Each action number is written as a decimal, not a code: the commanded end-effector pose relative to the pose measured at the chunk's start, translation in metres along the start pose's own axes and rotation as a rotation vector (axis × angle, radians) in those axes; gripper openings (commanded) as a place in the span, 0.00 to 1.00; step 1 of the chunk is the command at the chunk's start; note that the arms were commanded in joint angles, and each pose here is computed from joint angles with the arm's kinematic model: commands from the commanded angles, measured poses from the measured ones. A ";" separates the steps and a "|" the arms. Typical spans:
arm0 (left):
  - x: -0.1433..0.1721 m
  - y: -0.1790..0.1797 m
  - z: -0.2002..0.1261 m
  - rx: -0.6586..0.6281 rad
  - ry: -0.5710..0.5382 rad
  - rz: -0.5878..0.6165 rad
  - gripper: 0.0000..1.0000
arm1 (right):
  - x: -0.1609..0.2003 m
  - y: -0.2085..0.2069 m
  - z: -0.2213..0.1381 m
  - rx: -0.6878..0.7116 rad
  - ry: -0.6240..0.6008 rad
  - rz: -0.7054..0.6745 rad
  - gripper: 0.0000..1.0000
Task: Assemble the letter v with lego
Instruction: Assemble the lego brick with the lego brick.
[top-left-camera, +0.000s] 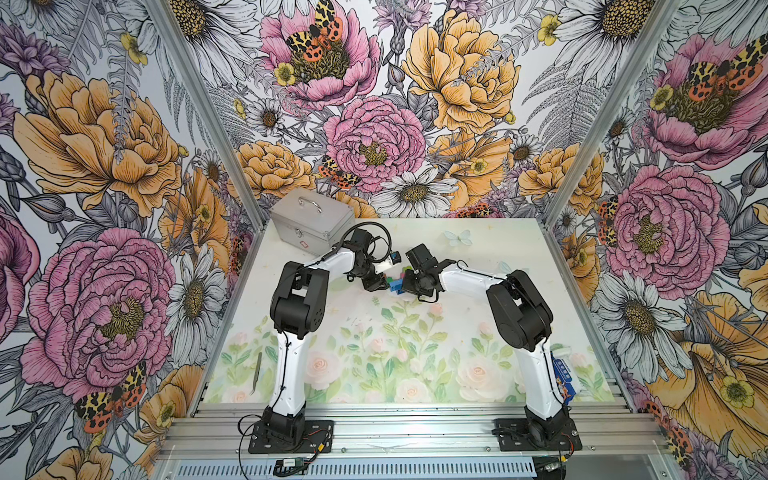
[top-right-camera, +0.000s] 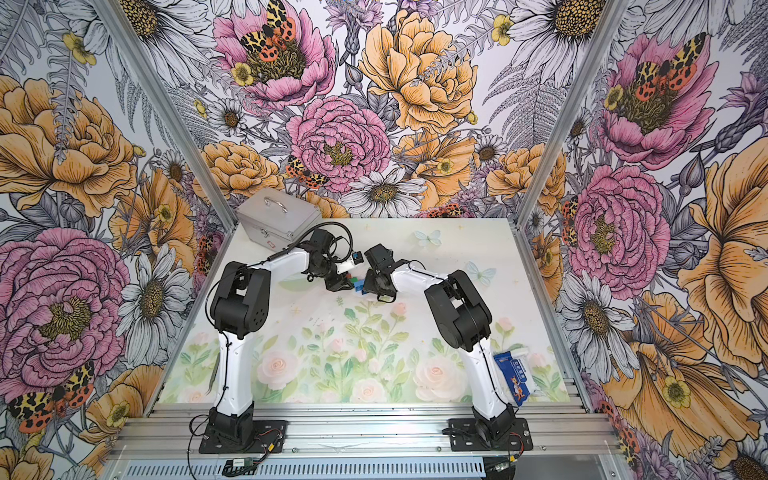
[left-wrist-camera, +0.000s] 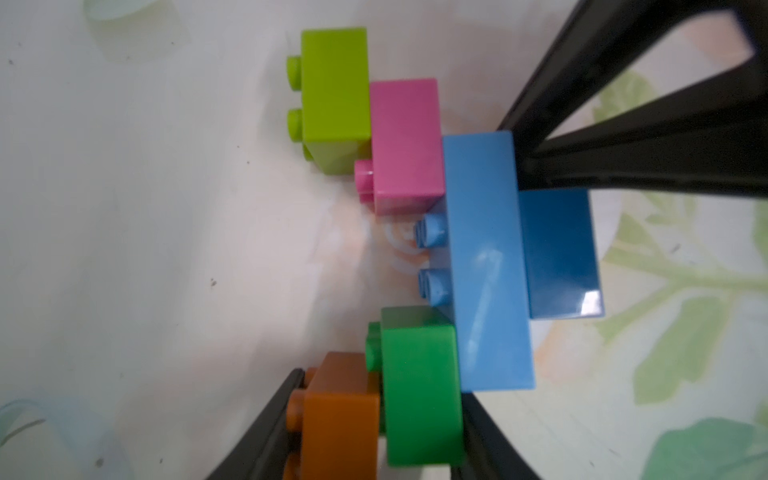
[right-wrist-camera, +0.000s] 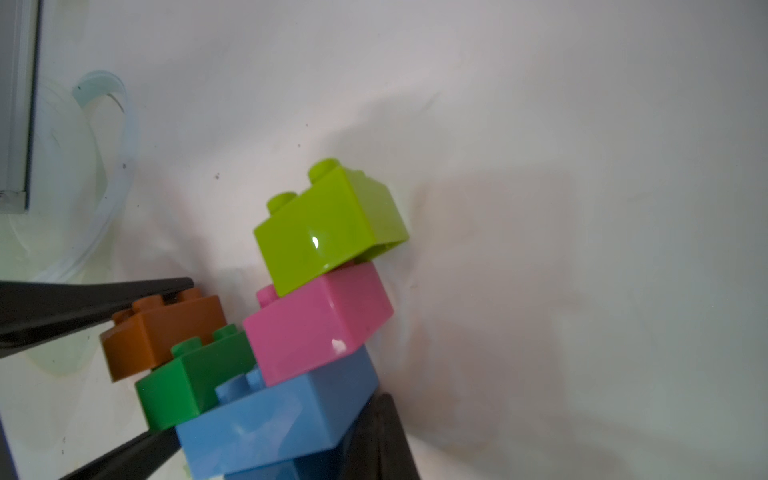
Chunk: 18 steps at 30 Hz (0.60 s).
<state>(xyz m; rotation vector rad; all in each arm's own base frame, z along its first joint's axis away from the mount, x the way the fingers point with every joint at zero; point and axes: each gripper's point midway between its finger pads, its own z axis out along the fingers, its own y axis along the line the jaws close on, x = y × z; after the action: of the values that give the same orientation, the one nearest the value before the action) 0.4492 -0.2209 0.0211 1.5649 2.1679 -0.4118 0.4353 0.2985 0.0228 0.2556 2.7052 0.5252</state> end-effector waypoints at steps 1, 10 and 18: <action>-0.002 0.007 -0.003 -0.020 0.005 -0.002 0.52 | -0.004 0.004 -0.001 0.007 -0.020 0.005 0.05; -0.005 0.005 -0.004 -0.009 -0.008 0.016 0.51 | -0.005 0.009 -0.001 -0.008 -0.015 -0.008 0.05; -0.005 0.001 -0.004 0.001 -0.012 0.037 0.50 | -0.004 0.012 0.001 -0.019 -0.005 -0.025 0.05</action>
<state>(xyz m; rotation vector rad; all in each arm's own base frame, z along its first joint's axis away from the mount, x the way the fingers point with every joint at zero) 0.4497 -0.2207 0.0213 1.5686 2.1647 -0.4071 0.4356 0.3001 0.0251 0.2457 2.7063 0.5299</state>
